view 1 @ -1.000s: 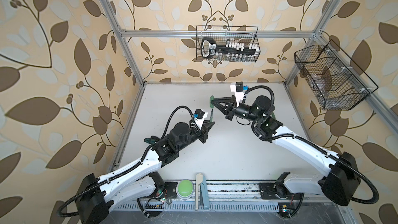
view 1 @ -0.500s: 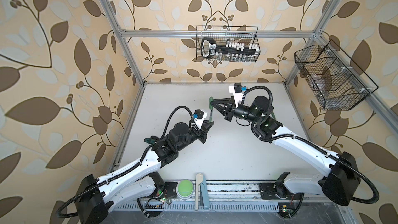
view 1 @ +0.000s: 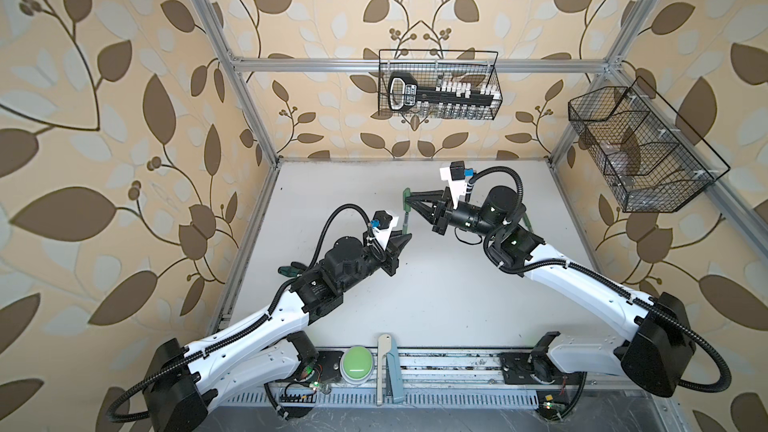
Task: Insert the pens into the pen caps
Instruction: 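Align the cap opening over the nib held by the left gripper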
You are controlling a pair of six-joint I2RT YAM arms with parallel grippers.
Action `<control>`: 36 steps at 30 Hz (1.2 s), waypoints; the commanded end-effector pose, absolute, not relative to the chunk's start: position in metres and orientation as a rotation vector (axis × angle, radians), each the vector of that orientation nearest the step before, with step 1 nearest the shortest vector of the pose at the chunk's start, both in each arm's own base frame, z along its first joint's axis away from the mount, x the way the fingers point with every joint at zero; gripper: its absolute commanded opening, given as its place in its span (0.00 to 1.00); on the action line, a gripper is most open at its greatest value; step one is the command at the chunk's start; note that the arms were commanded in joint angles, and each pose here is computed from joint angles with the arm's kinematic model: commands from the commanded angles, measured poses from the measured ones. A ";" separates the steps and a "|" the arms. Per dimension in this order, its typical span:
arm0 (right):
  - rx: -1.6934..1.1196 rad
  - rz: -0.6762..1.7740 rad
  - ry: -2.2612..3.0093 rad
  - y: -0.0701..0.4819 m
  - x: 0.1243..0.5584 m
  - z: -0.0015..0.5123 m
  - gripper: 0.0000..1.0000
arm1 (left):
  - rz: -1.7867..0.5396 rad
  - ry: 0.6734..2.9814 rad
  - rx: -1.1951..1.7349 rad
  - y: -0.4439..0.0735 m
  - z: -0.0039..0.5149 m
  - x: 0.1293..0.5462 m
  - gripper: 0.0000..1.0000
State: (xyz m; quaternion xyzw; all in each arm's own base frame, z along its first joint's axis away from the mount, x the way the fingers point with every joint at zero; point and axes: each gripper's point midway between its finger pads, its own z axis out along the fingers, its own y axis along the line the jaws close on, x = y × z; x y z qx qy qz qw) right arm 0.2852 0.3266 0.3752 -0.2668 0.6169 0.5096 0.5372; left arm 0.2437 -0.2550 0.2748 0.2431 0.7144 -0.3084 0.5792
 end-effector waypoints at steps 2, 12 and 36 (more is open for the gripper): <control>-0.644 1.216 1.463 0.329 0.282 0.370 0.03 | -0.717 1.604 0.557 -0.252 0.295 0.242 0.00; -0.645 1.243 1.459 0.331 0.277 0.362 0.03 | -0.712 1.596 0.546 -0.250 0.298 0.242 0.00; -0.632 1.202 1.477 0.321 0.270 0.349 0.07 | -0.680 1.568 0.541 -0.242 0.313 0.240 0.00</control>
